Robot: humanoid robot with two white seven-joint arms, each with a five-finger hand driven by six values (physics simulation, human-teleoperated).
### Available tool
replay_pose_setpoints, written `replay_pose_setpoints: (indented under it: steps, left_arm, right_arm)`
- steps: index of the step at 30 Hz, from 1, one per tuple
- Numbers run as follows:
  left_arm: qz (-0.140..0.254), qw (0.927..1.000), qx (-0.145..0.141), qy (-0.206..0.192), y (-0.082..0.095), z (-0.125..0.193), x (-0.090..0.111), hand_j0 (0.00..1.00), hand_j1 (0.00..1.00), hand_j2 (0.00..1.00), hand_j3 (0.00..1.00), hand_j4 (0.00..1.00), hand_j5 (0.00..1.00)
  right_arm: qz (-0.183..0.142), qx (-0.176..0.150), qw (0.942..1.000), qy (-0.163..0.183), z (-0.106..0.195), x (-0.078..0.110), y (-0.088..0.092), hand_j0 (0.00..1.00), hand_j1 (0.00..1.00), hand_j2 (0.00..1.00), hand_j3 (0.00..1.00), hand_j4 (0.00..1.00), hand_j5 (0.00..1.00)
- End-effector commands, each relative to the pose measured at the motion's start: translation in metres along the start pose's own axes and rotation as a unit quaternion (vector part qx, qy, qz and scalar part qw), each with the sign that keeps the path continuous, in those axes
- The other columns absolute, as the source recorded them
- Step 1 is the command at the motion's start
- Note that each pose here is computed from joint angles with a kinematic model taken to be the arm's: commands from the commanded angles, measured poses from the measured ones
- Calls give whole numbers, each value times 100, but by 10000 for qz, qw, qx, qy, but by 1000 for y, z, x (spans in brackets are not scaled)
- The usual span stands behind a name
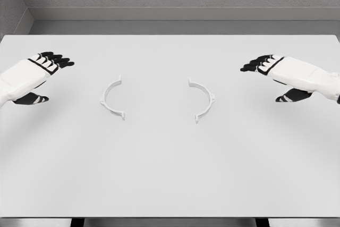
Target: Assemble PVC drainage pipe clamps
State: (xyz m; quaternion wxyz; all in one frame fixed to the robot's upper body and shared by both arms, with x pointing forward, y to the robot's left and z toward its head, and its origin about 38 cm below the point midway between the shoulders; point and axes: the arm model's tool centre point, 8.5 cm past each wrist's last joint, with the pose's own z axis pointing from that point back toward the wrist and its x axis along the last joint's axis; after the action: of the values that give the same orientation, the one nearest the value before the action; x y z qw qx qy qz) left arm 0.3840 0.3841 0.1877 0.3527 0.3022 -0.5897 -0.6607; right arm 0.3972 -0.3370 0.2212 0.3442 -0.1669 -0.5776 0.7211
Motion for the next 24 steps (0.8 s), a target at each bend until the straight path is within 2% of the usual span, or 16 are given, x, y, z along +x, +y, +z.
replay_pose_setpoints:
  steps: [1,5,6,7,8,11,13,17,19,20,23,24]
  left_arm:
    - [111,9999,57,-46,-4,-5,5,100,100,100,100,100,100]
    - [299,9992,213,-147,-10,-16,18,100,100,100,100,100,100]
    - [382,9989,206,-197,-16,-20,23,100,100,100,100,100,100]
    - [519,9977,252,-347,-23,-31,37,100,100,100,100,100,100]
    - [448,9978,198,-449,-26,-37,46,100,100,100,100,100,100]
    - [502,9963,308,-631,-31,-57,69,100,100,100,100,100,100]
    - [639,9966,346,-393,-33,-65,70,100,100,100,100,100,100]
    - [879,9952,228,373,-38,-72,59,100,100,100,100,100,100]
    - [967,9930,187,655,-40,-71,53,100,100,100,100,100,100]
    - [1008,9919,154,759,-42,-72,52,100,100,100,100,100,100]
    - [1056,9906,96,865,-44,-78,54,100,100,100,100,100,100]
    - [1058,9908,68,840,-45,-80,56,100,100,100,100,100,100]
  right_arm:
    - [-22,58,9999,-142,-6,8,3,100,100,100,100,100,100]
    - [14,36,9999,-144,-6,8,1,100,100,100,100,100,100]
    - [11,22,9998,-189,-7,9,1,100,100,100,100,100,100]
    - [-3,17,9998,-212,-9,11,2,100,100,100,100,100,100]
    - [-52,-47,9996,-268,-14,13,4,100,100,100,100,100,100]
    - [-231,-162,9992,-289,-24,16,9,100,100,100,100,100,100]
    - [-620,-261,9974,-253,-41,13,22,100,100,100,100,100,100]
    - [-831,-301,9958,-250,-51,12,31,100,100,100,100,100,100]
    - [-948,-395,9941,-342,-61,17,34,100,100,100,100,100,100]
    - [-938,-458,9938,-375,-66,19,29,100,100,100,100,100,100]
    - [-999,-457,9933,-365,-84,22,36,100,100,100,100,100,100]
    - [-968,-443,9939,-272,-87,14,32,100,100,100,100,100,100]
